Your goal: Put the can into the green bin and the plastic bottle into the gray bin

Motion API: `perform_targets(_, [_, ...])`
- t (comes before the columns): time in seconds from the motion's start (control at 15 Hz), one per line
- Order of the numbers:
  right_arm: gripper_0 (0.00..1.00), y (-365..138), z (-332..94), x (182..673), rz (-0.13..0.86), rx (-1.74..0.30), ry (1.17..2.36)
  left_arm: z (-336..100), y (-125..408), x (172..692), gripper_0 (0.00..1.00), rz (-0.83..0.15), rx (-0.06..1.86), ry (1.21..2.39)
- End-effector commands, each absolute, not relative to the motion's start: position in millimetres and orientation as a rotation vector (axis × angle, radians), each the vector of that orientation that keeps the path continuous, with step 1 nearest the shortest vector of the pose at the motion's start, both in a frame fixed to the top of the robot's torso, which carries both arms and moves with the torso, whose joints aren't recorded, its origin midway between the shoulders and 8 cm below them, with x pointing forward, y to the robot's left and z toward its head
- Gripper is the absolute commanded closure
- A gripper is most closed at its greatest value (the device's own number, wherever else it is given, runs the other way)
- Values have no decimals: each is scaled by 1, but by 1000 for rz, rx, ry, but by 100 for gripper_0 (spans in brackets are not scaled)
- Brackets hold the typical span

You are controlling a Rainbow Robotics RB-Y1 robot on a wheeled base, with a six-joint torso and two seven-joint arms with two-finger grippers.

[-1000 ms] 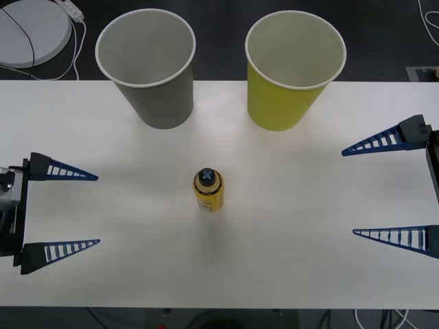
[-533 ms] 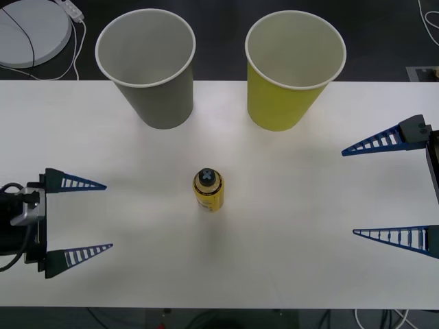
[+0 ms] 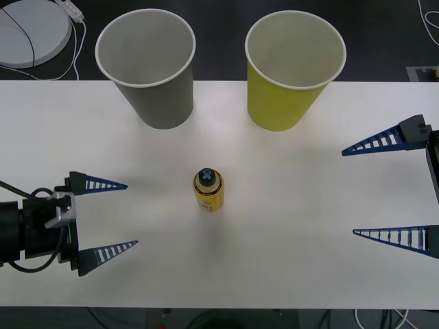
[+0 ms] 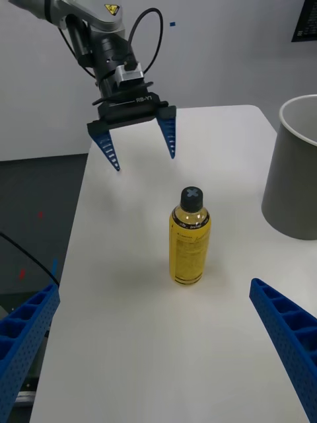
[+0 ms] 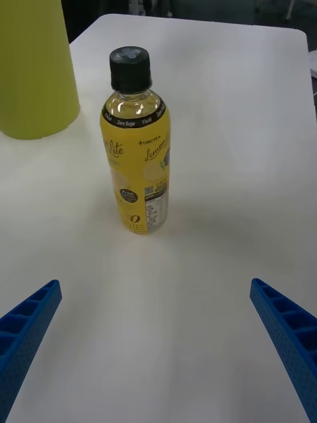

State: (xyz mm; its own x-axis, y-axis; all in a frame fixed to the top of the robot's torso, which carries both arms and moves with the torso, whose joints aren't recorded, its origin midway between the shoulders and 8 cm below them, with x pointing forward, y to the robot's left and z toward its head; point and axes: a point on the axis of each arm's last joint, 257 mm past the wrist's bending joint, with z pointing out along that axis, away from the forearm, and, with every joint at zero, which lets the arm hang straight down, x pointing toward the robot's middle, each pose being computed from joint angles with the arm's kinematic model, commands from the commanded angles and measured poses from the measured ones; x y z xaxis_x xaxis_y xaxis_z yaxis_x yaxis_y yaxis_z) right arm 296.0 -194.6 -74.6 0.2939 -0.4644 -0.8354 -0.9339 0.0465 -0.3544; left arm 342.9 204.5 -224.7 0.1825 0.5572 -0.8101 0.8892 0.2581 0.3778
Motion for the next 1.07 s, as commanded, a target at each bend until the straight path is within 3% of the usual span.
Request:
perform_targets(0.07, [0,-195,-75,296,597,-1575,1321,-227,192,345,0,-419,1395,1484])
perform_targets(1.07, [0,-195,-75,296,597,-1575,1321,-235,130,369,0,-435,1282,1446])
